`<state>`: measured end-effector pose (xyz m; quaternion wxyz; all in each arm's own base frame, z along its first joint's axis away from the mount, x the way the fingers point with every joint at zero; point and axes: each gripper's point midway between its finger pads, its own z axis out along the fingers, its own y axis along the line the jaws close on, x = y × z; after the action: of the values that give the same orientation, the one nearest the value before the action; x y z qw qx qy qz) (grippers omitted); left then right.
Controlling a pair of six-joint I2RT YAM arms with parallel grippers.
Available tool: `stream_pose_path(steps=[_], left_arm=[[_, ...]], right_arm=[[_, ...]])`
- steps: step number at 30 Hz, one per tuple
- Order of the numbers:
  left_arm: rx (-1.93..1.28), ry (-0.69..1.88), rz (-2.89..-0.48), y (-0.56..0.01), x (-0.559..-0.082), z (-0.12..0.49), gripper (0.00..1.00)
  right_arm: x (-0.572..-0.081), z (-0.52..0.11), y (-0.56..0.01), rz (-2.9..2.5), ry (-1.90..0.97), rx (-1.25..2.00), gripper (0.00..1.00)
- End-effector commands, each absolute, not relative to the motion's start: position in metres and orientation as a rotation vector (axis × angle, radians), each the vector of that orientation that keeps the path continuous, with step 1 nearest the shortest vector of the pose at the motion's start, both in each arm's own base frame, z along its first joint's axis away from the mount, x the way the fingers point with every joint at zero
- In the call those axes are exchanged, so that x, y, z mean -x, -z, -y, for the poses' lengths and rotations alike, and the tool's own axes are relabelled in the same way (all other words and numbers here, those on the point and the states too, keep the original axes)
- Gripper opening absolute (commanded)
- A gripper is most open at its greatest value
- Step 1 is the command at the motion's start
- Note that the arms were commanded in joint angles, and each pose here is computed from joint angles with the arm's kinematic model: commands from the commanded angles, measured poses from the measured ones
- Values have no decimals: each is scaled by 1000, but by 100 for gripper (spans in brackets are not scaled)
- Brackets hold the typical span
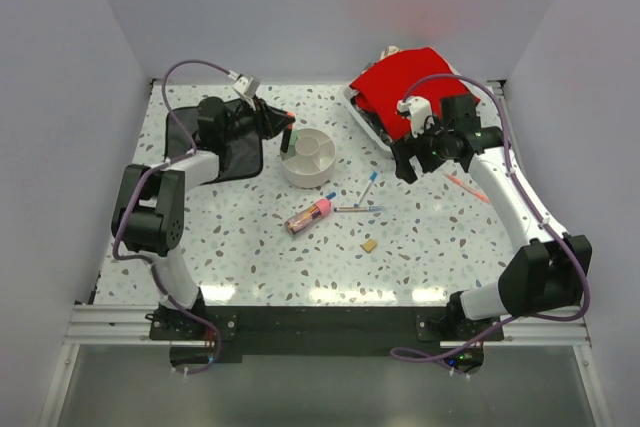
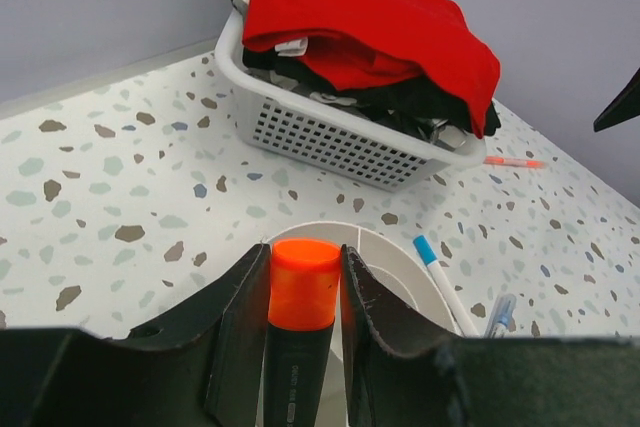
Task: Sort the stationery into containers
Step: Place the pen in the storage box.
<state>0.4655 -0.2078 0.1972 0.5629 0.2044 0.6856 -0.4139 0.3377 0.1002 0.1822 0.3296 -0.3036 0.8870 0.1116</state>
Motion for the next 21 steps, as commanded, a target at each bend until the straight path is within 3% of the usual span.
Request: stream_pose_path(steps=[1, 4, 8, 11, 17, 21], left_arm=[[-511, 978, -1566, -203, -475, 213, 0], [-507, 977, -1572, -198, -478, 213, 0], [-517, 956, -1574, -200, -479, 212, 42], [-529, 945, -1565, -214, -477, 211, 53], [-582, 931, -1538, -261, -462, 210, 61], [-759, 767, -1510, -300, -449, 219, 68]], right_arm=[[-341, -98, -184, -2321, -278, 776, 95], [-341, -98, -183, -2325, -275, 775, 95], [-343, -99, -182, -2325, -281, 777, 96], [-344, -99, -181, -2322, -285, 778, 96], [-348, -104, -187, -2295, -308, 771, 96], [-345, -109, -189, -2304, -356, 683, 95]])
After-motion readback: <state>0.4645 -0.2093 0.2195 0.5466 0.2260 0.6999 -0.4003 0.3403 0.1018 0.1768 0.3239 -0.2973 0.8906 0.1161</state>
